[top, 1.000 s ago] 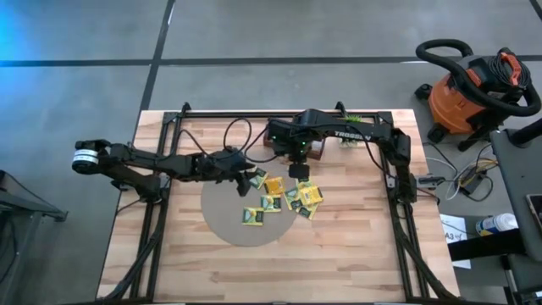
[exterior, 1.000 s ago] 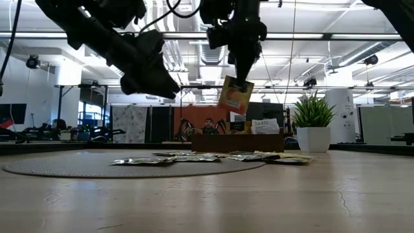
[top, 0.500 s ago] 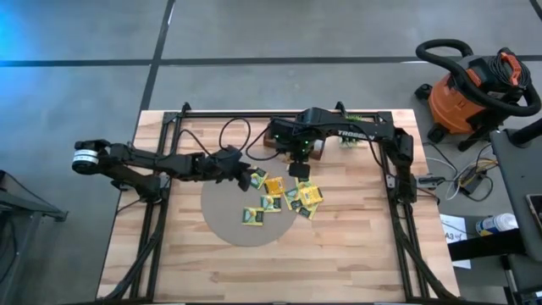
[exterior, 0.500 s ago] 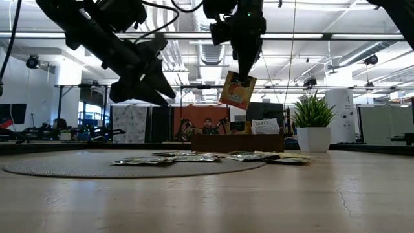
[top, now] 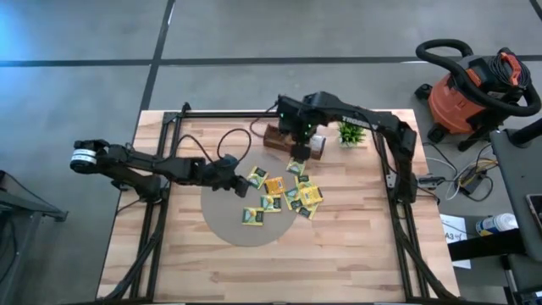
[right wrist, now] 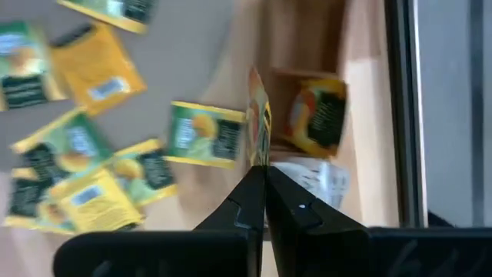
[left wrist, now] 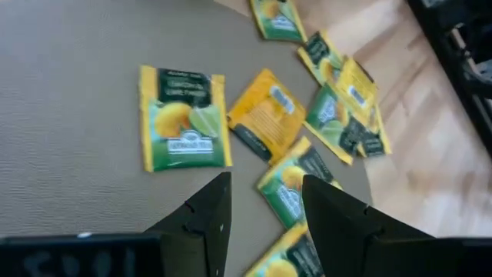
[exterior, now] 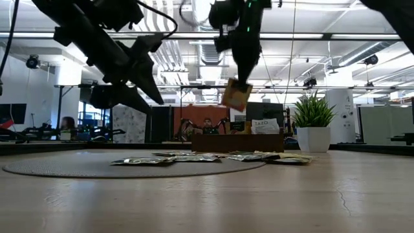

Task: Pick & Place Tea
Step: Put the red tea sachet into the middle compartment of the wooden organizer

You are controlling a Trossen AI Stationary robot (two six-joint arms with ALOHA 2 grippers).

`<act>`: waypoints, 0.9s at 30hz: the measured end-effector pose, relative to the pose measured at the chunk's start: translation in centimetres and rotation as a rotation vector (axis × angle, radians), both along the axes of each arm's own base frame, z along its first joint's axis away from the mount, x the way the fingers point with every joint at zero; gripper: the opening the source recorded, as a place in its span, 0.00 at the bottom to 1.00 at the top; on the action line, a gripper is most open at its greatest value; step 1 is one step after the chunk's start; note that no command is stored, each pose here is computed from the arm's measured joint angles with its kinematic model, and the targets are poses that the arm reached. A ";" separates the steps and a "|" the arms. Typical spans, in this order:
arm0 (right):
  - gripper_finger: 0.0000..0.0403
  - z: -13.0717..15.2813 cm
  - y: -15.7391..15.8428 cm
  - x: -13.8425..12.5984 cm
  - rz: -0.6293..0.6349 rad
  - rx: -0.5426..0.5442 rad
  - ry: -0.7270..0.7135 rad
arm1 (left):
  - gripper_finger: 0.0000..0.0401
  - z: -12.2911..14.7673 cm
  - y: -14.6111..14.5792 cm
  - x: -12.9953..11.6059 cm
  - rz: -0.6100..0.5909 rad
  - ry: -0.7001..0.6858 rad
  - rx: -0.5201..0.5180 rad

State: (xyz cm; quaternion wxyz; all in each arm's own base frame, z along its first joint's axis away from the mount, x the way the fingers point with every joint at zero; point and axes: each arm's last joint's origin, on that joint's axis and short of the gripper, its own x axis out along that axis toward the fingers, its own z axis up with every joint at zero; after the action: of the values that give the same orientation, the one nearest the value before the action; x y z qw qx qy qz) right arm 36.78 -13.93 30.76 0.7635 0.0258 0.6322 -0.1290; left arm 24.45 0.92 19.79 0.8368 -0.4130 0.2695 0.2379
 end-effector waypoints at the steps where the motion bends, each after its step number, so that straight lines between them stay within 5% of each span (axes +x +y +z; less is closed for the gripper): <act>1: 0.02 -0.5 -0.9 0.0 -0.013 0.011 0.009 | 0.38 0.0 0.2 0.0 0.009 0.005 0.001; 10: 0.02 -4.7 -6.0 -0.3 -0.064 0.079 0.095 | 0.38 -0.2 4.8 -0.8 -0.024 0.037 0.021; 27: 0.02 -6.5 -6.5 0.4 -0.062 0.140 0.100 | 0.38 -0.2 9.3 -2.4 0.015 0.061 0.101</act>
State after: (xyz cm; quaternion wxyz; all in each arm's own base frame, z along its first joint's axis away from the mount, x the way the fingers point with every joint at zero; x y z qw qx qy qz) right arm 37.17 -20.41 24.26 0.7229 0.0923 0.6760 -0.1092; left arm 22.09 10.25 19.60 0.8461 -0.3650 0.2793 0.2700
